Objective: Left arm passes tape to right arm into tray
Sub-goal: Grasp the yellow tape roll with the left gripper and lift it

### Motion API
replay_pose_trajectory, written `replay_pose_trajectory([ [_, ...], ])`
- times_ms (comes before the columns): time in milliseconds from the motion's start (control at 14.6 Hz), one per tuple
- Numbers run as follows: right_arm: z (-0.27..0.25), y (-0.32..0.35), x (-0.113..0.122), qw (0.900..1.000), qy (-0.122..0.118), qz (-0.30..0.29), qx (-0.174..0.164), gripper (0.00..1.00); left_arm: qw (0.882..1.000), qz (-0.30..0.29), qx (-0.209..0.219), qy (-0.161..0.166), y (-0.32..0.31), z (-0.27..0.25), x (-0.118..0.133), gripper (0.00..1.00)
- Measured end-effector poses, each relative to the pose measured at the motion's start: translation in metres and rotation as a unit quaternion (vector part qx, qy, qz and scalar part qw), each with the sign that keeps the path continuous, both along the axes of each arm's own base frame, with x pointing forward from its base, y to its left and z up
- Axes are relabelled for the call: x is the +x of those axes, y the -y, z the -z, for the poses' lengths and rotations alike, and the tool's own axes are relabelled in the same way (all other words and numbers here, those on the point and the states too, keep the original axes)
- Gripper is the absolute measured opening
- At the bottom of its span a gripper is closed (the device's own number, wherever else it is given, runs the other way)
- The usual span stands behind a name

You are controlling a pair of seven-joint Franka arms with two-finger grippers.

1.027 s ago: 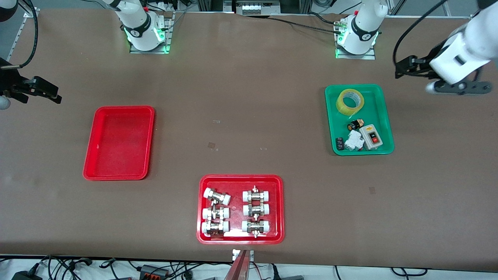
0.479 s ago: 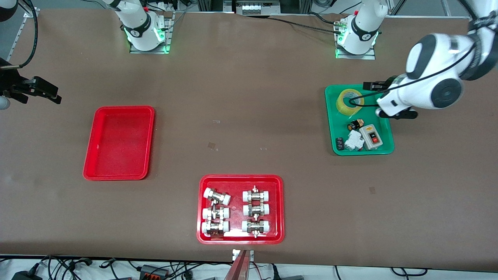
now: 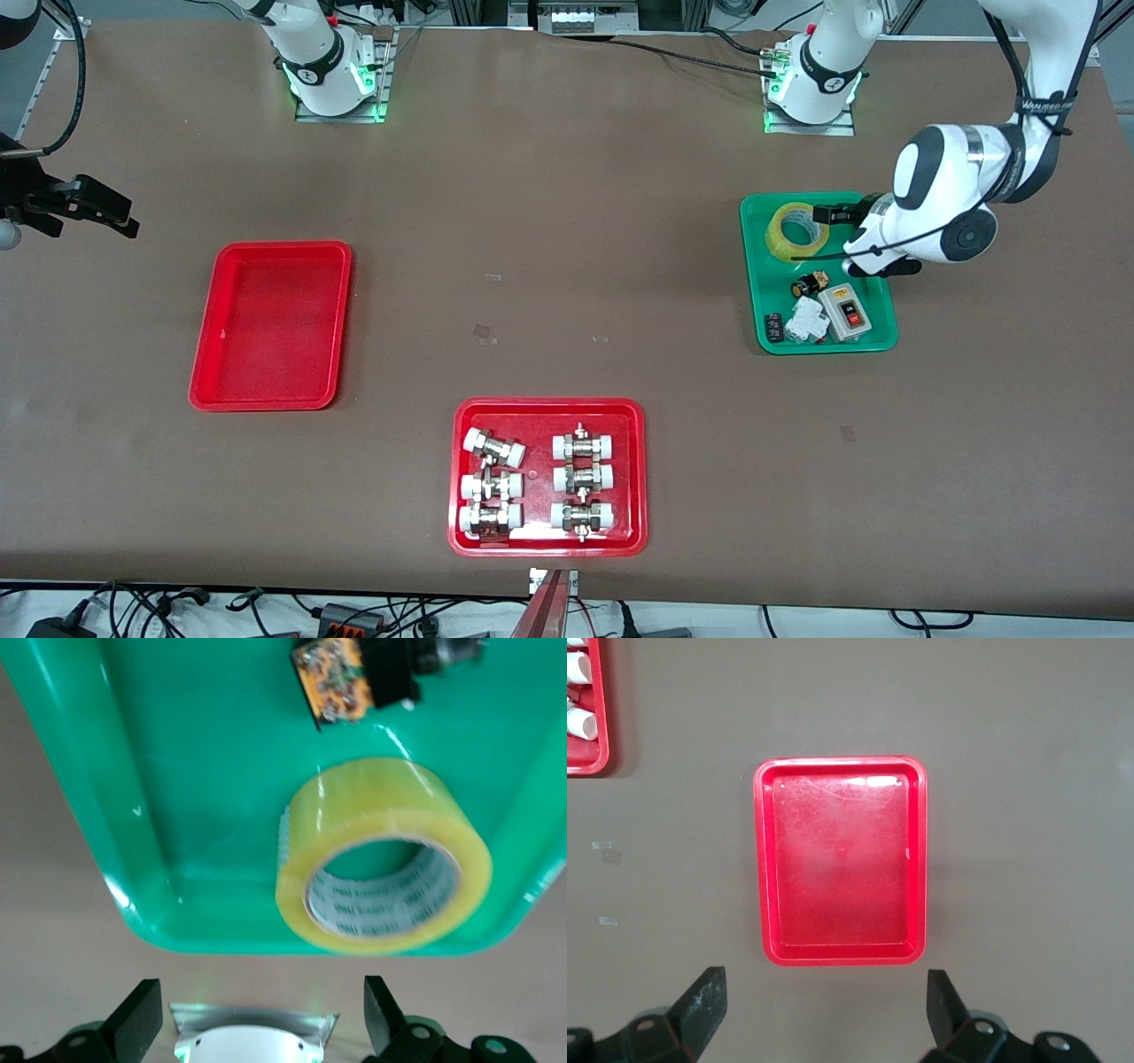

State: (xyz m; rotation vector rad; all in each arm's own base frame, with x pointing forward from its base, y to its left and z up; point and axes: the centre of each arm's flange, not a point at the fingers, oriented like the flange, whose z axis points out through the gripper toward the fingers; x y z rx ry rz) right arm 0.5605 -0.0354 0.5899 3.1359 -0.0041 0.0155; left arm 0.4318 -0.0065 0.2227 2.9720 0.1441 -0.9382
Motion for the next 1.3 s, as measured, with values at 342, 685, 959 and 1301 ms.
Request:
replay_pose_trajectory([
  [342, 0.001, 0.0, 0.001, 1.0, 0.0, 0.0, 0.0, 1.0, 0.999, -0.032, -0.017, -0.003, 0.003, 0.038, -0.01, 1.0],
  [685, 0.001, 0.0, 0.002, 1.0, 0.002, 0.0, 0.0, 1.0, 0.999, -0.042, -0.019, -0.004, -0.003, 0.041, -0.01, 0.72],
  [959, 0.001, 0.0, 0.002, 1.0, 0.002, 0.0, 0.0, 1.0, 0.998, -0.055, -0.027, -0.003, 0.0, 0.041, -0.009, 0.32],
  [1301, 0.001, 0.0, 0.002, 1.0, 0.002, 0.0, 0.0, 1.0, 0.998, -0.057, -0.028, -0.001, 0.0, 0.039, -0.007, 0.21],
])
